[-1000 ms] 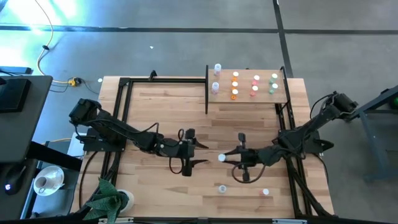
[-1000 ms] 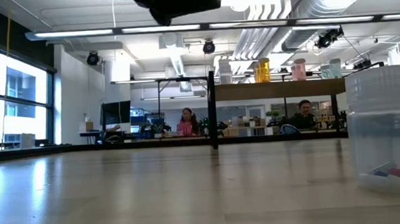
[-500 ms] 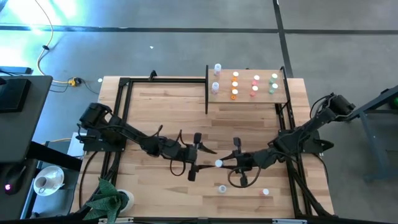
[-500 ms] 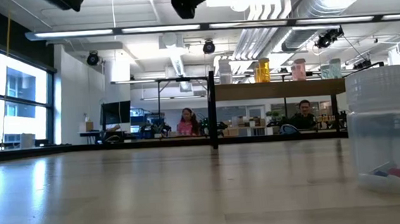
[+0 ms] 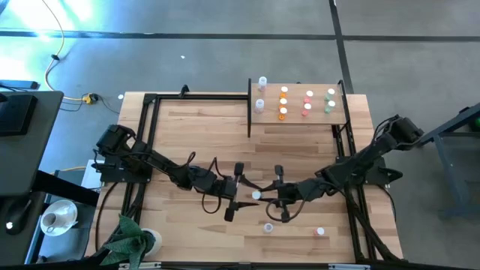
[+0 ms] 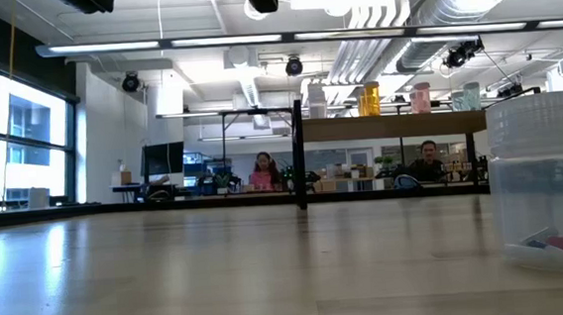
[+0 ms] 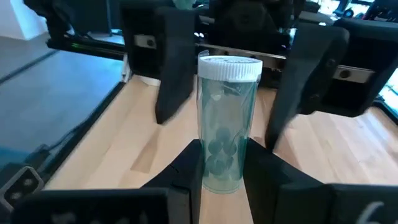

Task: Pick and place medicine bottles onto shelf by color
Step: Put the blue pill bottle on the shelf aligned with the other blue pill bottle

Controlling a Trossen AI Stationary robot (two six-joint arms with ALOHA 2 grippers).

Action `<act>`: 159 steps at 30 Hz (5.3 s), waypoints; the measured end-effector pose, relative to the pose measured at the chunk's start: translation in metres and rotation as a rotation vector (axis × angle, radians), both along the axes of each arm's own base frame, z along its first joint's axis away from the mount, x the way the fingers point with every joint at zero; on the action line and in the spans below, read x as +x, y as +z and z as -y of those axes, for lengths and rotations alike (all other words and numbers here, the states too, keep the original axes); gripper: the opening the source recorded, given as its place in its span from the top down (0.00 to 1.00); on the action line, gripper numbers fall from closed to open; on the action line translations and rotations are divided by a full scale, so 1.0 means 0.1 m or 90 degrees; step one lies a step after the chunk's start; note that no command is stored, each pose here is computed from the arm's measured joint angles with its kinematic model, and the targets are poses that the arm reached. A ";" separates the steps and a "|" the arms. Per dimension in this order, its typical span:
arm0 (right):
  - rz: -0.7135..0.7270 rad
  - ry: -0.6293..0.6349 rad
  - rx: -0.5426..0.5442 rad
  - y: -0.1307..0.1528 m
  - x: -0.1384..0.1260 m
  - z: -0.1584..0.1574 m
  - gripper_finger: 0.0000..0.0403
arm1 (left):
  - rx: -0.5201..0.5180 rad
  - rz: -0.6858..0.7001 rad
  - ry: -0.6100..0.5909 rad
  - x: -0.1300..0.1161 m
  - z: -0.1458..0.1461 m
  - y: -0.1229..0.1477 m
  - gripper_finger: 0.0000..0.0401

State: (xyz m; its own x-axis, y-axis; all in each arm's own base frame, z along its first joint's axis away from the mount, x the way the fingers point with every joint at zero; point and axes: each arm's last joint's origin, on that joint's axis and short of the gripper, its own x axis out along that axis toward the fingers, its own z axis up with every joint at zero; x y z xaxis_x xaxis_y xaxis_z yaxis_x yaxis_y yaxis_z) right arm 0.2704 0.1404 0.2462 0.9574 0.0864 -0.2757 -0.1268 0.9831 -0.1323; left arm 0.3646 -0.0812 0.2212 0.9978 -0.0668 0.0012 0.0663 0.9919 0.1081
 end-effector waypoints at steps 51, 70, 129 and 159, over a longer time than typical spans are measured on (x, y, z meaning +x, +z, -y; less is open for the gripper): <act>-0.088 -0.179 -0.072 -0.03 -0.17 0.21 0.45 | 0.034 -0.351 0.160 0.08 -0.25 -0.16 0.79; -0.040 -0.064 -0.017 -0.03 -0.04 0.09 0.45 | 0.034 -0.294 0.092 0.11 -0.09 -0.08 0.79; -0.001 -0.200 -0.041 0.30 -0.26 0.38 0.75 | 0.004 -0.271 0.156 0.10 -0.17 0.01 0.44; 0.144 -0.695 0.029 0.73 -1.74 1.26 0.75 | 0.005 -0.272 0.152 0.10 -0.15 0.00 0.44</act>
State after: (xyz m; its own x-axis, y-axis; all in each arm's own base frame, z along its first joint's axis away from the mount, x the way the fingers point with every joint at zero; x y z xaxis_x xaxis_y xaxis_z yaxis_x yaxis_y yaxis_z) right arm 0.0969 0.0148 0.3191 0.5530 -0.8267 -0.1038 0.8309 0.5564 -0.0046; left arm 0.3742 -0.0658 0.2215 0.8964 0.1654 -0.4113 -0.1229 0.9841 0.1281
